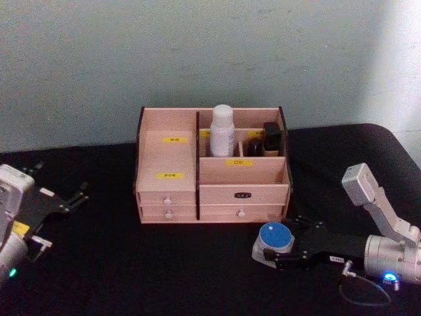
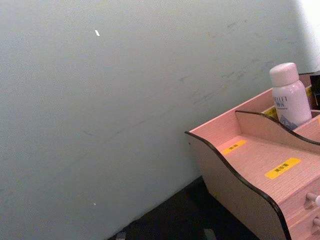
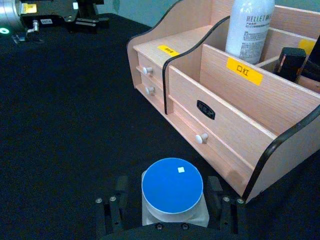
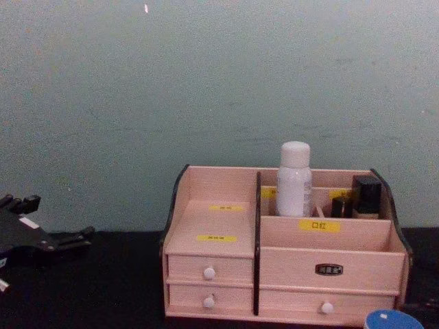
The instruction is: Pick up the facial cleanser and watermelon frost from the table and place them into the tiered storage box.
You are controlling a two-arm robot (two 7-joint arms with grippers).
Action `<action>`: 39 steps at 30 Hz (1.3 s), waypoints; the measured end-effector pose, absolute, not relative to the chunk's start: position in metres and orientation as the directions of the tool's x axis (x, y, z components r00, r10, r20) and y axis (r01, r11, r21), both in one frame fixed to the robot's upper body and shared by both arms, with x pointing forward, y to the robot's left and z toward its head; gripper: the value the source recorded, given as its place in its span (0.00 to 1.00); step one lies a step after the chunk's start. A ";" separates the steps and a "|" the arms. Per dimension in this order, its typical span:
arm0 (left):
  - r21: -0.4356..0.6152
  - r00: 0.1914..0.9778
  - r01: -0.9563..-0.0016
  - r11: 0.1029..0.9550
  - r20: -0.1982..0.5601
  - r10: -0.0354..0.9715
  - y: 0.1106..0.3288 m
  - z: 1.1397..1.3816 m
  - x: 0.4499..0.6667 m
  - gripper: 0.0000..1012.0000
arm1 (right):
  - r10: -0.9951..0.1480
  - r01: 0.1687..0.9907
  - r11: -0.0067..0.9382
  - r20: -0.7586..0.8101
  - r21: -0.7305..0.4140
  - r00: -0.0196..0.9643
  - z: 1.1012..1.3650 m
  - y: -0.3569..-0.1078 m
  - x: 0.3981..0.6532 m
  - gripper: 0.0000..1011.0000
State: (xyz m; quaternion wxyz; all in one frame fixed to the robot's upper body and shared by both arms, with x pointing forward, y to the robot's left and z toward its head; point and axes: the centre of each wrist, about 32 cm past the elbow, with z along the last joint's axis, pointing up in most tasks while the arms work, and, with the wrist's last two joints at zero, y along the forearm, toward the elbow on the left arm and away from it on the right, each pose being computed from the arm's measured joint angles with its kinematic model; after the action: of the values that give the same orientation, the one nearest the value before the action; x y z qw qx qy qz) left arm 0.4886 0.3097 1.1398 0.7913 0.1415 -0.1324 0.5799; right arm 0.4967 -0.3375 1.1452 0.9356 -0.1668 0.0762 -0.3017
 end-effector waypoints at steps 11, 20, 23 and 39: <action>0.070 0.292 -0.955 0.287 0.374 0.880 0.310 1.140 0.489 0.99 | -0.591 0.537 0.759 -0.046 -0.369 0.805 1.144 -0.337 0.498 0.99; 0.070 0.292 -0.955 0.287 0.374 0.880 0.310 1.140 0.489 0.99 | -0.594 0.537 0.756 -0.050 -0.373 0.803 1.142 -0.337 0.499 0.99; 0.070 0.292 -0.955 0.287 0.374 0.880 0.310 1.140 0.489 0.99 | -0.595 0.537 0.756 -0.050 -0.373 0.802 1.141 -0.337 0.499 0.99; 0.070 0.292 -0.955 0.287 0.374 0.880 0.310 1.140 0.489 0.99 | -0.596 0.536 0.755 -0.054 -0.378 0.801 1.142 -0.337 0.499 0.99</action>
State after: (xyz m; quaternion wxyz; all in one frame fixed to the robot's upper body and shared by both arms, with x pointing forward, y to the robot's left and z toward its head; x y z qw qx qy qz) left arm 0.4886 0.3097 1.1398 0.7913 0.1415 -0.1325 0.5799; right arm 0.4993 -0.3368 1.1419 0.9328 -0.1745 0.0857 -0.3034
